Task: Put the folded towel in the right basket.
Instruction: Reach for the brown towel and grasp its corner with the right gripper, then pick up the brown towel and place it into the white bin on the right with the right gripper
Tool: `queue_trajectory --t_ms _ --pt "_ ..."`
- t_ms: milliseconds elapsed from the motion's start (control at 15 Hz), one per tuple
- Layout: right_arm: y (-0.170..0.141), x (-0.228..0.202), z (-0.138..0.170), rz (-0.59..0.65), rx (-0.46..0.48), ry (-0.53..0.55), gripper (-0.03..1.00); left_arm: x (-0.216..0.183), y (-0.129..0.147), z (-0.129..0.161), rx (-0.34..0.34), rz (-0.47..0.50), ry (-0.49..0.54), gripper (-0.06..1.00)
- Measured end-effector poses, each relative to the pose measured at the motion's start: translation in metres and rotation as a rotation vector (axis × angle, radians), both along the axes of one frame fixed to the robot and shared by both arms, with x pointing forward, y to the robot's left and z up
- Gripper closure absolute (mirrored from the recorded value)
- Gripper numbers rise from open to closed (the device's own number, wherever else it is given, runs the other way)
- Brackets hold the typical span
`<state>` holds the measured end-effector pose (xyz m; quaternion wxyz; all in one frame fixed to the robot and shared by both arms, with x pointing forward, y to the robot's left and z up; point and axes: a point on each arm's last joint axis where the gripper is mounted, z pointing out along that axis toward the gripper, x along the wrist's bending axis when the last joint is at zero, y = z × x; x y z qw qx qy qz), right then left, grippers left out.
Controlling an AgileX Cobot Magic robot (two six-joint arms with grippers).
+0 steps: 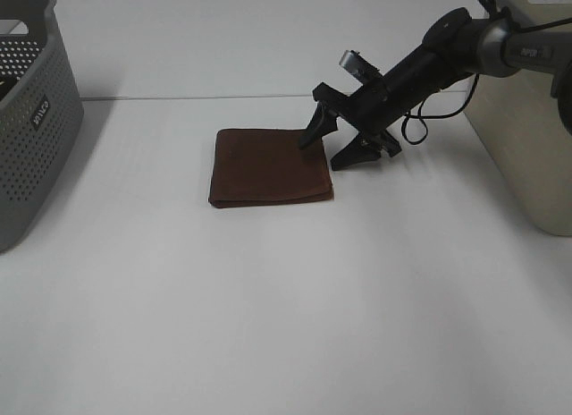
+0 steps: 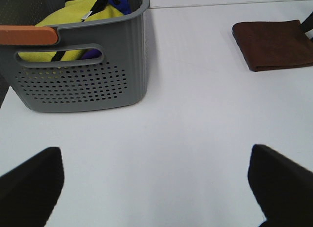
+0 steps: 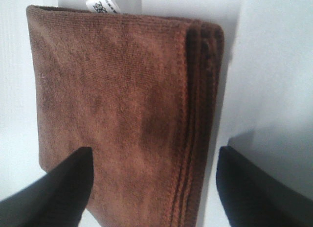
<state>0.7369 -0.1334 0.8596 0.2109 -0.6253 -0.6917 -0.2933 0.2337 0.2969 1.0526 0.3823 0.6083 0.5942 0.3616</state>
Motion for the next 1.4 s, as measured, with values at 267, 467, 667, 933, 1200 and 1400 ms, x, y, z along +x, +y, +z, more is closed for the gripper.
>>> queue_trajectory --t_ms 267,467,667,933,1200,1400 --pt "0.023 -0.006 -0.007 0.026 -0.011 -0.018 0.52 0.0 0.0 0.0 0.0 0.0 0.0 -0.02" --pt "0.027 -0.007 -0.009 0.037 -0.03 -0.032 0.85 0.0 0.0 0.0 0.0 0.0 0.0 -0.02" --pt "0.027 -0.005 0.004 0.076 -0.033 -0.076 0.9 0.0 0.0 0.0 0.0 0.0 0.0 -0.02" --pt "0.023 -0.005 0.095 0.169 -0.082 -0.264 0.9 0.0 0.0 0.0 0.0 0.0 0.0 -0.02" --pt "0.004 -0.022 0.177 0.177 -0.261 -0.412 0.9 0.0 0.0 0.0 0.0 0.0 0.0 -0.02" --pt "-0.022 -0.04 0.231 0.105 -0.472 -0.483 0.9 0.0 0.0 0.0 0.0 0.0 0.0 -0.02"
